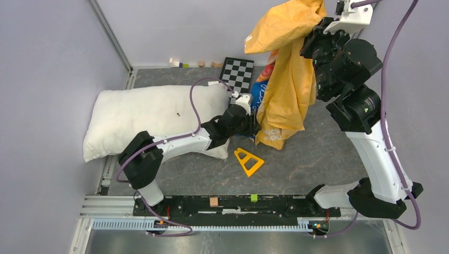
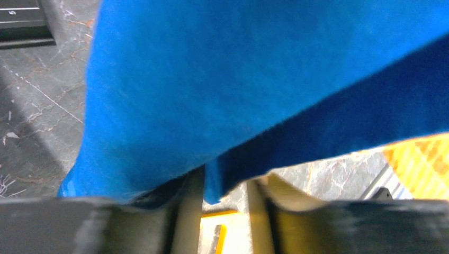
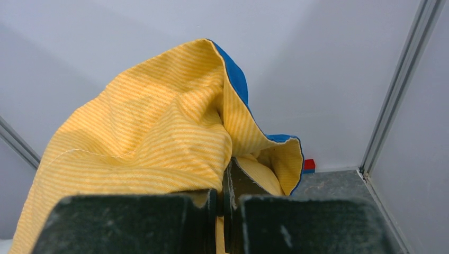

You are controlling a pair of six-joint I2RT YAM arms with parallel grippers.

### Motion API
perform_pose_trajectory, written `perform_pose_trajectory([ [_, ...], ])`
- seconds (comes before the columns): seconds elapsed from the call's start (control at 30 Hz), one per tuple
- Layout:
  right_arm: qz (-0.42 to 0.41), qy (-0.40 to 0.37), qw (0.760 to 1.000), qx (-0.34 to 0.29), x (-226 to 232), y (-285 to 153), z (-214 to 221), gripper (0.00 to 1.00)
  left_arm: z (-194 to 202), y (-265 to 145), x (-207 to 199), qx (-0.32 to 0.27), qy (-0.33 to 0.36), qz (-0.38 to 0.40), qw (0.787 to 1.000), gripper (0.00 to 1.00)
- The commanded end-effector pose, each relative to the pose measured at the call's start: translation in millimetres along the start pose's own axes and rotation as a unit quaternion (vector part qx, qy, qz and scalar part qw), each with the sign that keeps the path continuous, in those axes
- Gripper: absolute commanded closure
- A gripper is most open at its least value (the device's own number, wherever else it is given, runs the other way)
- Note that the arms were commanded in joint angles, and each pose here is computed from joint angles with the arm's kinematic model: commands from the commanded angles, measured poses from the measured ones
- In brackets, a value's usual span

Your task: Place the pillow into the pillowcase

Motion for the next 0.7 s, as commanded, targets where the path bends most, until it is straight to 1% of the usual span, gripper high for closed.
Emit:
perform_pose_trajectory([
  [0.0, 0.039, 0.009, 0.999, -0.028, -22, -9, -24, 1.00, -39, 7, -19, -0.061, 0.039, 0.006, 0.997, 0.73],
  [0.03, 0.053, 0.007, 0.998, -0.026, -27, -9, -23, 1.00, -42, 3, -20, -0.063, 0.044, 0.005, 0.997, 0.81],
  [0.07, 0.065, -0.009, 0.998, -0.023, -32, -9, -21, 1.00, -47, -3, -21, -0.068, 0.050, 0.001, 0.996, 0.91],
  [0.1, 0.082, -0.017, 0.996, -0.020, -39, -11, -21, 1.00, -55, -14, -24, -0.079, 0.055, 0.000, 0.995, 0.97],
  [0.13, 0.099, -0.023, 0.995, -0.017, -45, -13, -21, 1.00, -60, -26, -26, -0.085, 0.062, -0.002, 0.994, 0.98],
  [0.23, 0.172, -0.052, 0.984, 0.002, -72, -21, -15, 1.00, -78, -80, -43, -0.110, 0.094, 0.015, 0.989, 0.97],
  [0.37, 0.267, -0.084, 0.960, 0.029, -106, -43, 3, 1.00, -107, -171, -79, -0.153, 0.143, 0.076, 0.975, 0.97],
  [0.5, 0.304, -0.060, 0.950, 0.027, -132, -72, 6, 1.00, -127, -255, -112, -0.170, 0.191, 0.165, 0.952, 0.97],
  [0.6, 0.310, -0.026, 0.950, 0.023, -149, -96, 5, 1.00, -139, -312, -136, -0.188, 0.199, 0.232, 0.933, 0.97],
  [0.67, 0.307, 0.002, 0.952, 0.013, -162, -114, 2, 1.00, -141, -340, -153, -0.183, 0.197, 0.279, 0.922, 0.97],
])
Point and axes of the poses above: each gripper's point midway between its finger pads, its own y axis out along the fingers, its own x axis along the line the jaws close on, z = x × y, the point moved 1 cm from there along -y, back along the fingers, and after that the axes turned 9 degrees about -y, right-handed, at the moved point
